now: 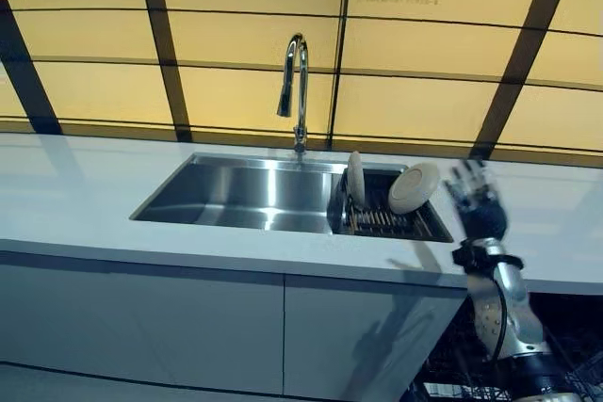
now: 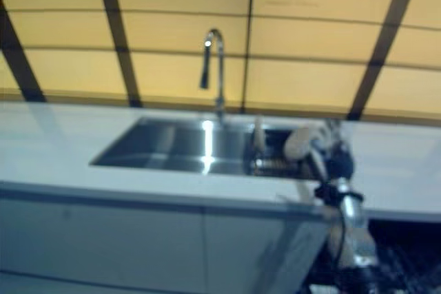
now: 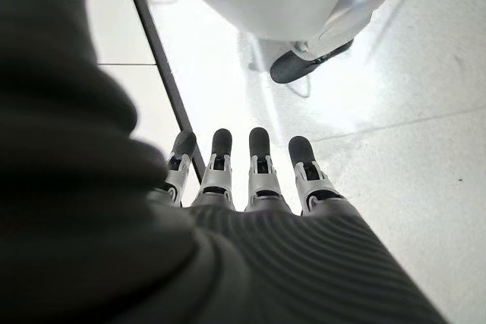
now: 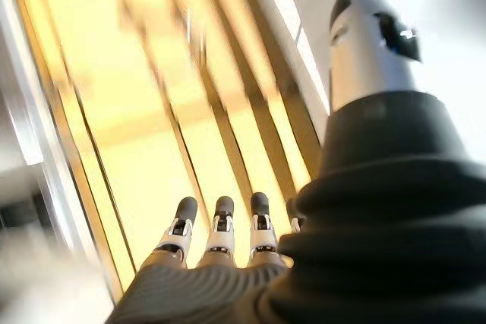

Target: Take plates into dishwasher

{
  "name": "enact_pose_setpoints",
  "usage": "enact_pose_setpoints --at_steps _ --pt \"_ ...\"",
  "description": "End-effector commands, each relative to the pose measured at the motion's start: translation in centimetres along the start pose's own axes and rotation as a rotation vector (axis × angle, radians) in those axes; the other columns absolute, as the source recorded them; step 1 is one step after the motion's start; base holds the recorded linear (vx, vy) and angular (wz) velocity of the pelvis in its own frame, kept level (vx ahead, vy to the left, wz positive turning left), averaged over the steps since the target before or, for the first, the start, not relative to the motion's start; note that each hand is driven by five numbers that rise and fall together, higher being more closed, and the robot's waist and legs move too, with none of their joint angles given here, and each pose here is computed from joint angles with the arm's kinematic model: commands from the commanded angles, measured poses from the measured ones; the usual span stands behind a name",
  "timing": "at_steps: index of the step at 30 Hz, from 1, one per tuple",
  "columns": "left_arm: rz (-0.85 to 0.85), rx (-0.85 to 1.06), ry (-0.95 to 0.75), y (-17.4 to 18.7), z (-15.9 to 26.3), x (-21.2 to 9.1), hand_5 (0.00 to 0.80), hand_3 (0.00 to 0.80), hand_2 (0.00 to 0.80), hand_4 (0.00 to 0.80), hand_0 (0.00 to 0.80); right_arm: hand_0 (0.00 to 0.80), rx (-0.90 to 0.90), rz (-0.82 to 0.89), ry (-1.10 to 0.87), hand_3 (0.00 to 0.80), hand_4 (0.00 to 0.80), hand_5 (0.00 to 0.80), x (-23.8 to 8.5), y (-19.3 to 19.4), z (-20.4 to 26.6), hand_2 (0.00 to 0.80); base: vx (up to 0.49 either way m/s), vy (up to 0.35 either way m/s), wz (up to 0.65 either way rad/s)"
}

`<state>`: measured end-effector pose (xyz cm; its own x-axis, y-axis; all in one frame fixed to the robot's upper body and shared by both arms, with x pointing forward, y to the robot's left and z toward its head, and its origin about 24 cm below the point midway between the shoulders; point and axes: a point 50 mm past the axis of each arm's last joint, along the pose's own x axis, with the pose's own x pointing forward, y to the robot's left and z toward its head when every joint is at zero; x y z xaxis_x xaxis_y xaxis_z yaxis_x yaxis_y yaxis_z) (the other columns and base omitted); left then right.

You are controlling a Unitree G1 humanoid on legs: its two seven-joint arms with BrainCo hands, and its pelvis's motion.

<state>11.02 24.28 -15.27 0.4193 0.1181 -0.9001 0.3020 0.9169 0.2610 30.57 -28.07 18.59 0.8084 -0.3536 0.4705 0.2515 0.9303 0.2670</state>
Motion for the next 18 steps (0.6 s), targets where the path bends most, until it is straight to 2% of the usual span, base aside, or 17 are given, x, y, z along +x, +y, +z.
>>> enact_pose_setpoints --at_steps 1,8,14,18 --pt "0.008 0.023 0.030 0.3 -0.5 0.0 0.000 0.000 0.000 0.000 0.000 0.000 -0.101 -0.195 -0.286 0.000 0.000 0.000 2.2 -1.0 5.8 0.000 0.127 0.018 -0.15" --pt "0.017 0.044 0.058 0.9 -0.8 -0.1 0.000 0.000 0.000 0.000 0.000 0.000 -0.250 -0.389 -0.498 0.000 0.000 0.000 4.2 -3.3 11.4 0.000 0.167 -0.015 -0.13" --pt "0.008 0.029 0.086 0.8 -2.2 -0.5 0.000 0.000 0.000 0.000 0.000 0.000 -0.311 -0.364 -0.441 0.000 0.000 0.000 5.5 -4.7 12.9 0.000 0.258 0.013 0.06" --pt "0.005 0.030 0.118 0.7 -3.3 -0.7 0.000 0.000 0.000 0.000 0.000 0.000 -0.341 -0.311 -0.369 0.000 0.000 0.000 5.9 -5.0 12.4 0.000 0.388 0.061 -0.65"
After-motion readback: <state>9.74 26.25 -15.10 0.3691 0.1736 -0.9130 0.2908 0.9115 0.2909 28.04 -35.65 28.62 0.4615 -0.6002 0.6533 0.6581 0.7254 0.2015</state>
